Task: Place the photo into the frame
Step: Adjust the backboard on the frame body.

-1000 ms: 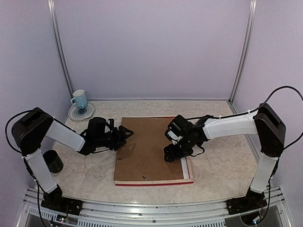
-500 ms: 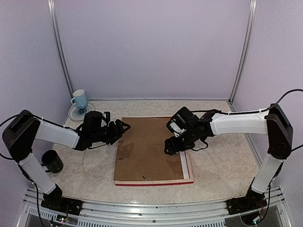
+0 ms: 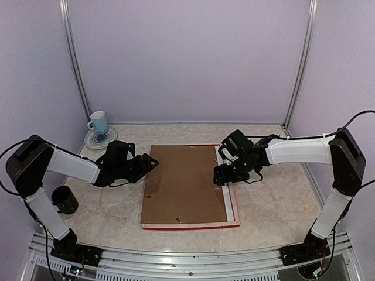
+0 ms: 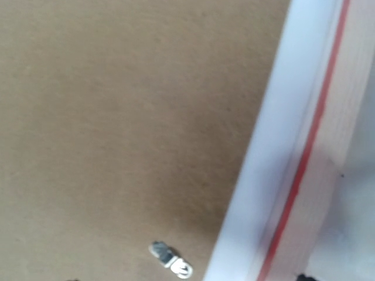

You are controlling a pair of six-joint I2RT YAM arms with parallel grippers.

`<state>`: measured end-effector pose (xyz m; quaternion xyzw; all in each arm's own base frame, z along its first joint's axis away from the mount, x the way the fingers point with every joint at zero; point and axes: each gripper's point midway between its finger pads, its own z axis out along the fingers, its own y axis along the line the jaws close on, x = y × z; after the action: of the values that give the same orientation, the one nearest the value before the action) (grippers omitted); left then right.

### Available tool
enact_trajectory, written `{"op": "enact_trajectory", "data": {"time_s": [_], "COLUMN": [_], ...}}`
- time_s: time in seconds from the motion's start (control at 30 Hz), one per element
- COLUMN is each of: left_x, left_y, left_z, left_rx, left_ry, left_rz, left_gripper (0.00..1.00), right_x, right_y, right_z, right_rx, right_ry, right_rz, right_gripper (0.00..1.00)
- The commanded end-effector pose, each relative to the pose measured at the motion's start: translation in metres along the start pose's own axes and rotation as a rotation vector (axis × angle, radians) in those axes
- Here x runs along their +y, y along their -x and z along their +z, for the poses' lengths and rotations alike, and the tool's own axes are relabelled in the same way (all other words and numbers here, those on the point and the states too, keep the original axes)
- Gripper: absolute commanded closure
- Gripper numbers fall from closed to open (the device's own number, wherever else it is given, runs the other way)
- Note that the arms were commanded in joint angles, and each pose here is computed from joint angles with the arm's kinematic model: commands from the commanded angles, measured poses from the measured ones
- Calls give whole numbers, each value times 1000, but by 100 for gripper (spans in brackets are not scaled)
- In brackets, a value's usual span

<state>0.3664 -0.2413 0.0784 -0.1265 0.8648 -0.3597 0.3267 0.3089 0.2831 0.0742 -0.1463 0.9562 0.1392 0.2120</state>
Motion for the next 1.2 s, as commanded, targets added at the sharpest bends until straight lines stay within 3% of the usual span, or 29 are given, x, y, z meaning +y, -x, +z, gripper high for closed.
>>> {"op": "enact_trajectory", "data": {"time_s": [0.0,0.77,1.17], "left_x": [13,15,3], "left_y": [-2,4,-6], "left_z": [6,3,14], "left_rx": [7,-34,14], "left_ry": [46,62,16], "left_rz": [21,21,23], "left_gripper": [20,20,20], "right_x": [-12,-34,-34], "right_y": [4,3,3], "right_z": [-2,11,15], "right_rx": [-28,-12,-1], "right_ry": [-23,-52,-53], "right_rz": [36,81,76], "right_gripper": [21,20,20]}}
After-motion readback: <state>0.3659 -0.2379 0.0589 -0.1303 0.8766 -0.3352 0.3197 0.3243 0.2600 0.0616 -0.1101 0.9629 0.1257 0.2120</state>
